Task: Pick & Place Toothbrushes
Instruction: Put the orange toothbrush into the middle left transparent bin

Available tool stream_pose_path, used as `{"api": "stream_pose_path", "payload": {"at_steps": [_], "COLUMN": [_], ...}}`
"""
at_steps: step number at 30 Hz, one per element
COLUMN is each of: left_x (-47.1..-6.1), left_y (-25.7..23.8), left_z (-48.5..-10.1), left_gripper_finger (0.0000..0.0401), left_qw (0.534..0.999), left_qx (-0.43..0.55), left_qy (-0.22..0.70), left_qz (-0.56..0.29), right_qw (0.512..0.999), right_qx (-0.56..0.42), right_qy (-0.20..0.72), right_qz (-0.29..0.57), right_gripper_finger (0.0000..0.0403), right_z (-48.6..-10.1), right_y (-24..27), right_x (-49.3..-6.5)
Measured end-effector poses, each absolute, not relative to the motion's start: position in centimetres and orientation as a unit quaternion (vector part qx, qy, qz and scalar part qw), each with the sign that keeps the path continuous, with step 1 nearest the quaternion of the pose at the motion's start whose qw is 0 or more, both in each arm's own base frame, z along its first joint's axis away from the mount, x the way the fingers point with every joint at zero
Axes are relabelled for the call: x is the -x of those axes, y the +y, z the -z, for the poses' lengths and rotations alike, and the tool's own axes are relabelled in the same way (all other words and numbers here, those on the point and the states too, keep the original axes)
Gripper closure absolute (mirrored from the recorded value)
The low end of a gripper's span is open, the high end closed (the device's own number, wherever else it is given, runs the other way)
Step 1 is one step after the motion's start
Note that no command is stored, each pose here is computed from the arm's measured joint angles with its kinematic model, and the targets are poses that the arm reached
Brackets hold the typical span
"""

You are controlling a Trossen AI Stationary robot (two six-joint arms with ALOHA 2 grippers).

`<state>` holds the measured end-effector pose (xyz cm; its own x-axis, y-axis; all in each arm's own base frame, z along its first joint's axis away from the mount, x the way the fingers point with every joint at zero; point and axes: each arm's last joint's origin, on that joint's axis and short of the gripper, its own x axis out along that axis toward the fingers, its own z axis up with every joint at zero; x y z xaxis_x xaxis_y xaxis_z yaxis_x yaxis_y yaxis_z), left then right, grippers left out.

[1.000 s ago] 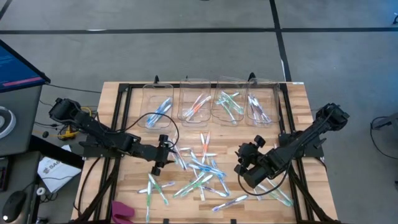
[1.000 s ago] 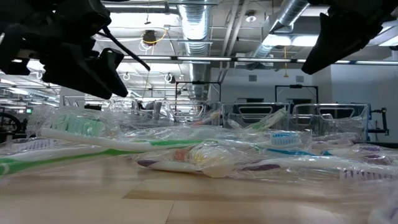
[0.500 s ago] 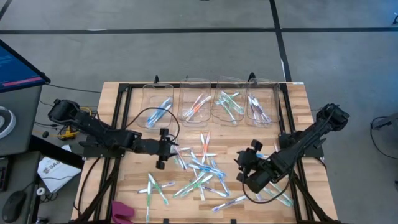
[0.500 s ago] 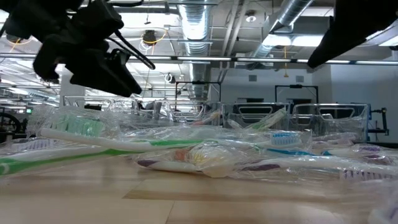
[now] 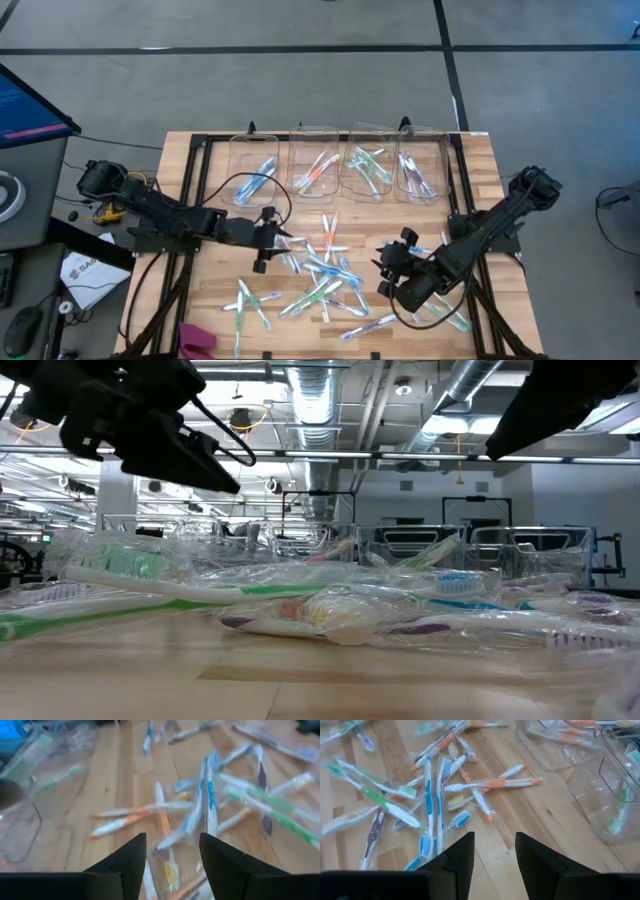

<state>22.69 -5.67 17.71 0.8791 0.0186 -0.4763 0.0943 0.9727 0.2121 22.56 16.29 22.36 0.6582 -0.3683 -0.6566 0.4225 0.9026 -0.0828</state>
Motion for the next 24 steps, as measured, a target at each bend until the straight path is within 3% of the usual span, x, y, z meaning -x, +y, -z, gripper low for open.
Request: {"api": "stream_pose_path", "payload": {"at_steps": [12, 24], "left_x": [-24.4, -31.4], "left_y": [-3.2, -4.3], "left_z": [-19.8, -18.5], "left_gripper_finger": [0.0224, 0.0224], "left_qw": [0.985, 0.977], "left_qx": [-0.025, -0.022], "left_qy": [0.166, 0.214], "left_qz": [-0.029, -0.010], "right_qw": [0.903, 0.899], "right_qx": [-0.020, -0.020], "right_qy": [0.358, 0.364], "right_qz": [0.235, 0.244], "right_gripper_finger": [0.0267, 0.0270], "right_z": [-22.3, -22.3], "right_y": [14.9, 14.3], "right_x": [-23.4, -23.7]}}
